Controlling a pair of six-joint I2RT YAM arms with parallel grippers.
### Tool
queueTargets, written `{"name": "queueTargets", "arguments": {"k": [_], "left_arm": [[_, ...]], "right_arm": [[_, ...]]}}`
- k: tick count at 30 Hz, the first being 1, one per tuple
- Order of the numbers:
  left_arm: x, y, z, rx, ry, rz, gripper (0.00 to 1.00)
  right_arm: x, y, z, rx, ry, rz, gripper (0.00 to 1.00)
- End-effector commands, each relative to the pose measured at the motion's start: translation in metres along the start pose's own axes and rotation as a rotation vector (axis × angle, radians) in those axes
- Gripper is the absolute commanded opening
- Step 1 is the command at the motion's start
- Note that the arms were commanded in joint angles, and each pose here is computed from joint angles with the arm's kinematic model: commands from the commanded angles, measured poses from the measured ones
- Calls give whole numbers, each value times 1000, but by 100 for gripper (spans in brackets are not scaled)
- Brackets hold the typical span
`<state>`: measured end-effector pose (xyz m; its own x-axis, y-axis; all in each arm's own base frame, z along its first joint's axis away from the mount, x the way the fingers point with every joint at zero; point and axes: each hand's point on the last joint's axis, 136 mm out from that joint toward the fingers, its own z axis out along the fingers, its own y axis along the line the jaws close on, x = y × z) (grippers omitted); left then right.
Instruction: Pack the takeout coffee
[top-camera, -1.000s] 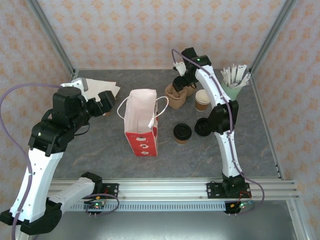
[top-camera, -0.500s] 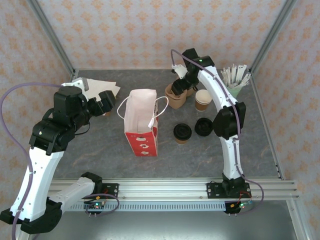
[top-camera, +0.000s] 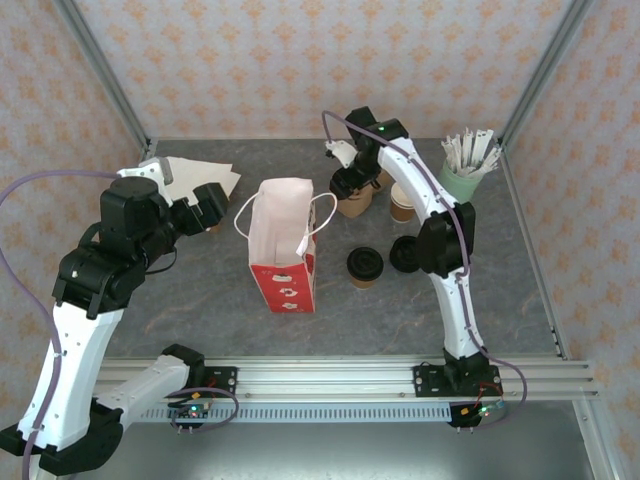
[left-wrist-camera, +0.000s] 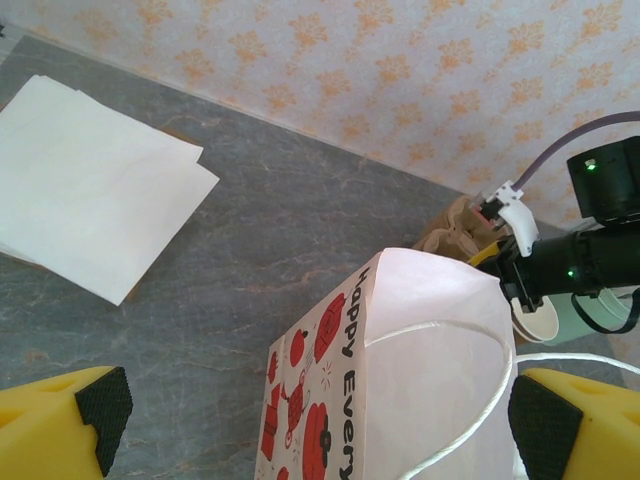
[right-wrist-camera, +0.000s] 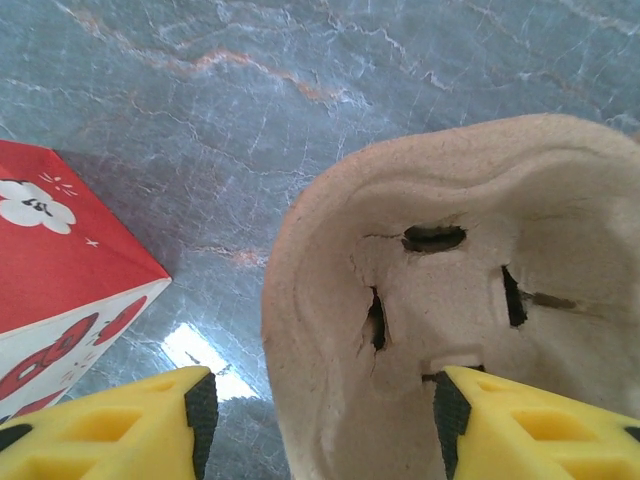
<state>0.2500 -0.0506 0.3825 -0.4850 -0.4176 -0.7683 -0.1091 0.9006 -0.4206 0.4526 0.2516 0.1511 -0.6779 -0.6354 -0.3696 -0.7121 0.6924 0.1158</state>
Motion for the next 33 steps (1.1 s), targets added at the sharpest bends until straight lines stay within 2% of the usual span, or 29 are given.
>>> {"name": "queueTargets", "arguments": {"k": [1,6,17,33], "left_arm": [[5,7,0,-33,10,13,100],[7,7,3,-36,19,14,100],[7,7,3,-36,23,18,100],[5,6,1,-33,15,21,100]], "right_arm": [[-1,2,0,0,10,-19,59],[2,1,4,3,25,-17,52],[0,-3,-6,36,17,-30,27],[-5,-2,-38,84,-29,-73,17]]}}
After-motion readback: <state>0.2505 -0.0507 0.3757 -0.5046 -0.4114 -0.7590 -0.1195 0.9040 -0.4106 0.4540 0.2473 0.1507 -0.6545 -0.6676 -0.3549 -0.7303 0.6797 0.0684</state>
